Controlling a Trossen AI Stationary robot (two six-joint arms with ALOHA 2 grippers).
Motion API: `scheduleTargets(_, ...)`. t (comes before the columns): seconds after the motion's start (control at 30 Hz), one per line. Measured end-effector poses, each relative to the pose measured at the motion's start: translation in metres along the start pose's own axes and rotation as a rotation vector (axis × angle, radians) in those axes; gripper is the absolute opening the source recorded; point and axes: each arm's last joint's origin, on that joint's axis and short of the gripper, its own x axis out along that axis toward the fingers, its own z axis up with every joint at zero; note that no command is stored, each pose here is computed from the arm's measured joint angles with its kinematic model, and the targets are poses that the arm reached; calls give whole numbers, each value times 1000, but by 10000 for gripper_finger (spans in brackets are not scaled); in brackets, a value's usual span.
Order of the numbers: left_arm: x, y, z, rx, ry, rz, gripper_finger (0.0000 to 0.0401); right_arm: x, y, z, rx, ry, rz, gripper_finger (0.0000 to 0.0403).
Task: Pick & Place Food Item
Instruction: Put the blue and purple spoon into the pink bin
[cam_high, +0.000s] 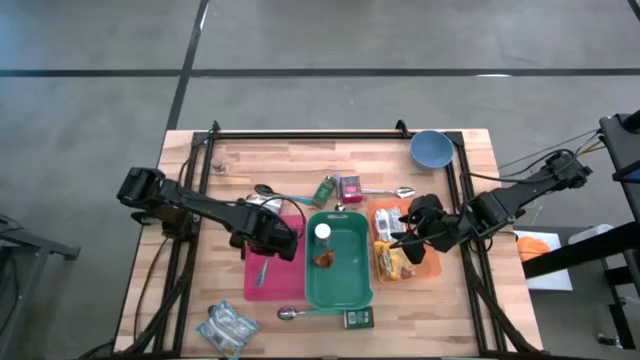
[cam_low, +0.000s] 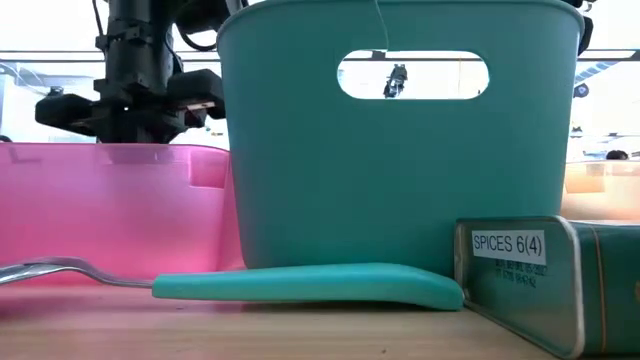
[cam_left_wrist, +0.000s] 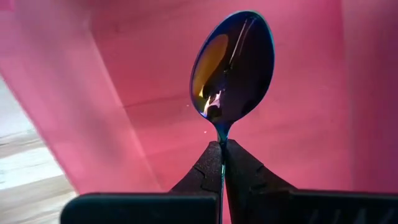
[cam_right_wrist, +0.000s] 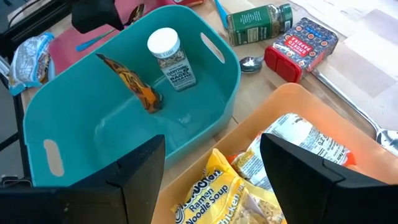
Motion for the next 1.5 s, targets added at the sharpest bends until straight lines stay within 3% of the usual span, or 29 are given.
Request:
scheduleTargets(0.5, 26, 4, 1, -8, -3, 84, 0, 2, -1, -2, -5, 6, -5, 258)
scheduleTargets(0.83, 38, 15, 2, -79, -6, 121, 0, 2, -1, -2, -18, 7, -3, 258)
scheduleTargets(1.5, 41, 15, 3, -104, 17, 101, 8, 2, 0, -1, -16, 8, 5, 258)
